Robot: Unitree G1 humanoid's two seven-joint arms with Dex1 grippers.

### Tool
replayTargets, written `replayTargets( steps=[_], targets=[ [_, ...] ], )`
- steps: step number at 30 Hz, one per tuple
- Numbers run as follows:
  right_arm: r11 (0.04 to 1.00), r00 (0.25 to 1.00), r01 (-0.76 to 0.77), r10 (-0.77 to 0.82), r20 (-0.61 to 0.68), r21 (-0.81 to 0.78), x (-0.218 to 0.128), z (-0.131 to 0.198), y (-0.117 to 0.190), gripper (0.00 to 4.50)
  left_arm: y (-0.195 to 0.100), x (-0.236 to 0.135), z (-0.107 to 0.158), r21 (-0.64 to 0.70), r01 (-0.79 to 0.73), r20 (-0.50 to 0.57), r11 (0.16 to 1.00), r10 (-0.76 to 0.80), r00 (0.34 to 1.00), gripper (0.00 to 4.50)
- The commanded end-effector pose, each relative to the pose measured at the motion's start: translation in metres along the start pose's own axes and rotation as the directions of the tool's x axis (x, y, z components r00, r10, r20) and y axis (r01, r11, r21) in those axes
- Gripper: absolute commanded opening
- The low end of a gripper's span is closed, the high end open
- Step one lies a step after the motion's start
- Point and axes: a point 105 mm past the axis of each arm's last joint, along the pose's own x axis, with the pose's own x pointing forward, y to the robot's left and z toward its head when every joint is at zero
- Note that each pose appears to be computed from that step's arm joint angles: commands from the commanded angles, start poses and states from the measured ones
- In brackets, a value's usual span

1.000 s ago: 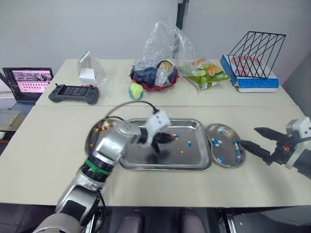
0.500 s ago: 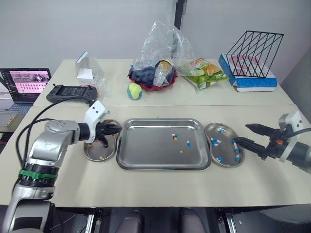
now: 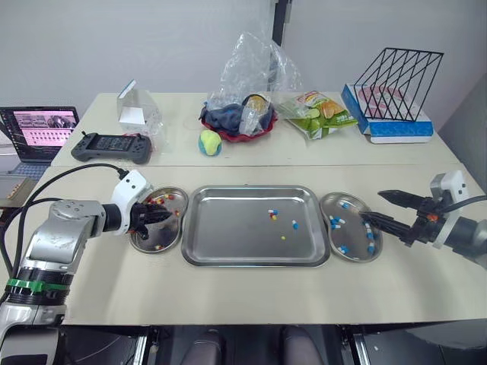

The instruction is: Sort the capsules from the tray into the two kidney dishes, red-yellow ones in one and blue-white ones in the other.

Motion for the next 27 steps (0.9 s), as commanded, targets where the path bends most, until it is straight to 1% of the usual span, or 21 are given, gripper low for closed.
replayTargets(
  steps=[1,3,4,6,7,9,11,13,15,17,18,21,27],
  targets=[
    [0.999,1.000,-0.005,0.006,0.017,-0.047,-0.002,0.011,-0.002,4.50,0.019,-0.022,0.018,0.021,-0.103,0.085,0.995,0.101,0.991,2.67],
    [0.999,1.000,-0.004,0.005,0.017,-0.046,-0.002,0.011,-0.003,4.50,0.020,-0.028,0.017,0.017,-0.112,0.096,0.994,0.110,0.989,3.39],
    [0.999,1.000,-0.004,0.004,0.016,-0.046,-0.003,0.010,-0.004,4.50,0.022,-0.031,0.016,0.019,-0.122,0.100,0.992,0.120,0.988,3.61],
    [0.999,1.000,0.002,-0.001,0.018,-0.046,-0.004,0.009,-0.008,4.50,0.026,-0.040,0.016,0.030,-0.148,0.123,0.989,0.143,0.982,4.35],
    [0.999,1.000,0.016,-0.014,0.024,-0.046,-0.005,0.010,-0.012,4.50,0.030,-0.048,0.020,0.024,-0.170,0.165,0.985,0.164,0.973,4.43],
    [0.998,0.998,0.047,-0.045,0.048,-0.039,-0.008,0.011,-0.020,4.50,0.040,-0.064,0.026,0.031,-0.229,0.230,0.973,0.216,0.949,4.43],
    [0.996,0.995,0.081,-0.079,0.053,-0.032,-0.013,0.008,-0.029,4.50,0.049,-0.076,0.027,0.028,-0.288,0.259,0.957,0.271,0.927,4.43],
    [0.994,0.991,0.111,-0.110,0.070,-0.021,-0.020,0.006,-0.036,4.50,0.060,-0.093,0.028,0.005,-0.344,0.311,0.939,0.325,0.893,4.43],
    [0.990,0.986,0.141,-0.140,0.089,-0.010,-0.024,0.004,-0.044,4.50,0.064,-0.106,0.026,0.006,-0.368,0.352,0.930,0.342,0.871,4.43],
    [0.985,0.981,0.169,-0.166,0.103,-0.017,-0.025,0.000,-0.049,4.50,0.071,-0.117,0.022,-0.044,-0.387,0.411,0.921,0.370,0.833,4.43],
    [0.981,0.975,0.191,-0.188,0.116,-0.016,-0.027,-0.002,-0.052,4.50,0.073,-0.123,0.014,-0.065,-0.392,0.432,0.918,0.380,0.818,4.43],
    [0.966,0.954,0.257,-0.254,0.157,0.005,-0.032,-0.007,-0.064,4.50,0.077,-0.136,-0.008,-0.110,-0.429,0.453,0.897,0.429,0.782,4.43],
    [0.953,0.937,0.304,-0.301,0.175,0.011,-0.037,-0.014,-0.072,4.50,0.076,-0.140,-0.026,-0.145,-0.439,0.454,0.887,0.454,0.767,4.43]
  ],
)
